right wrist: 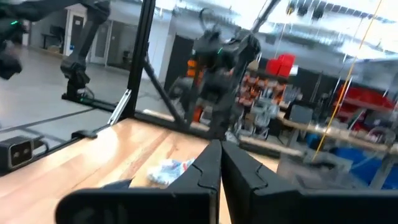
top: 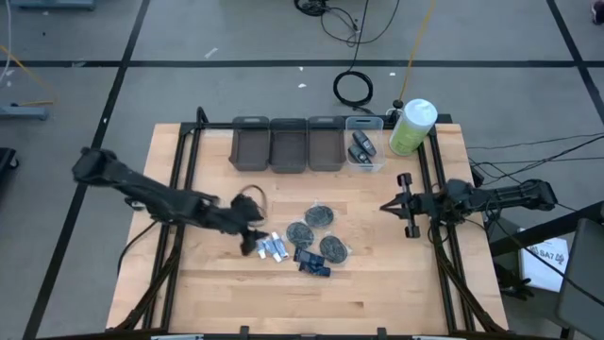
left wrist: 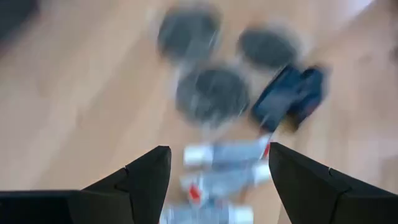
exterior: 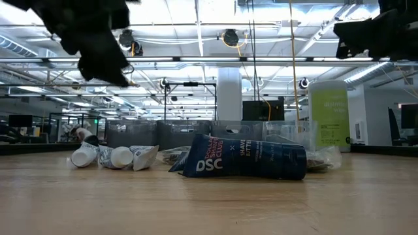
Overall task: Pick & Place Travel size toiletries
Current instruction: Put the left toothpaste into the left black bin
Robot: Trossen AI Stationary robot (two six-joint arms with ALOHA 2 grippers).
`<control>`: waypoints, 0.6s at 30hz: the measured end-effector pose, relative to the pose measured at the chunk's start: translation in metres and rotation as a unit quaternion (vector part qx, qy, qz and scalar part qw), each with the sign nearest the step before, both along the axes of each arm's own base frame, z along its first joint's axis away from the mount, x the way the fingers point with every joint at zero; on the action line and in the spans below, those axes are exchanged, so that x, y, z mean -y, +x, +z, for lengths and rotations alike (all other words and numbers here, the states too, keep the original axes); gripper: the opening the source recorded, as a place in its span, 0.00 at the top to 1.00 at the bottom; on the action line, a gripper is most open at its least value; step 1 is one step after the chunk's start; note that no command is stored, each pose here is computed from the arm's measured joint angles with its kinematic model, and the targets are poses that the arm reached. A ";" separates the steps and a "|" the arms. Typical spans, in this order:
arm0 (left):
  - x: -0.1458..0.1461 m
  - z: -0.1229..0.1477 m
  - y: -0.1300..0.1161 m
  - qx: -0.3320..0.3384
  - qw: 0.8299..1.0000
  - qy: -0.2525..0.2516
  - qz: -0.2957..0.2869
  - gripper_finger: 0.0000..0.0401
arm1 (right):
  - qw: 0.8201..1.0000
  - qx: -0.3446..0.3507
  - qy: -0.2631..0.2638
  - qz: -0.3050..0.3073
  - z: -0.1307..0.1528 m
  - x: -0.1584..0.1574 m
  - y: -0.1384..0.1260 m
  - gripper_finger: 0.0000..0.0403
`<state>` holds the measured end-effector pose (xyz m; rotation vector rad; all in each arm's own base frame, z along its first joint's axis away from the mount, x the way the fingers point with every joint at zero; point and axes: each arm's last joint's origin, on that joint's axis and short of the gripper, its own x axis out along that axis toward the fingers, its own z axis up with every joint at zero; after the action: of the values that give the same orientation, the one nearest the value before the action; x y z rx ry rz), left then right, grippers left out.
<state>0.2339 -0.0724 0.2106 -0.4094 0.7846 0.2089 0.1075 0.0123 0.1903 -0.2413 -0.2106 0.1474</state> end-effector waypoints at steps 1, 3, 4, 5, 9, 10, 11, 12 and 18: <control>0.003 -0.004 0.006 -0.030 0.999 -0.017 0.018 0.34 | 1.000 0.012 -0.008 -0.002 0.002 0.000 0.000 0.99; 0.010 -0.013 0.019 -0.082 0.993 -0.065 0.057 0.34 | 0.999 0.036 -0.015 -0.004 0.006 0.000 -0.001 0.99; 0.013 -0.018 0.023 -0.111 0.987 -0.090 0.077 0.34 | 0.999 0.046 -0.014 -0.004 0.008 0.000 -0.002 0.99; 0.015 -0.023 0.026 -0.141 0.978 -0.115 0.098 0.34 | 0.999 0.053 -0.013 -0.004 0.009 0.000 -0.002 0.99; 0.021 -0.048 0.032 -0.227 0.933 -0.200 0.195 0.34 | 0.998 0.058 -0.009 -0.003 0.010 0.000 -0.003 0.99; 0.021 -0.053 0.033 -0.239 0.921 -0.213 0.222 0.34 | 0.998 0.058 -0.009 -0.003 0.010 0.000 -0.003 0.99; 0.022 -0.058 0.034 -0.246 0.911 -0.221 0.247 0.34 | 0.998 0.058 -0.009 -0.003 0.010 0.000 -0.003 0.99; 0.022 -0.062 0.035 -0.249 0.904 -0.227 0.265 0.34 | 0.998 0.057 -0.008 -0.003 0.010 0.000 -0.003 0.99; 0.023 -0.077 0.039 -0.258 0.876 -0.237 0.331 0.34 | 0.998 0.042 0.037 0.010 0.009 0.000 -0.002 0.99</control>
<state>0.2732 -0.0956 0.1336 -1.1210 1.2066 0.8005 0.1053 0.0123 0.1993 -0.1726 -0.3016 0.1493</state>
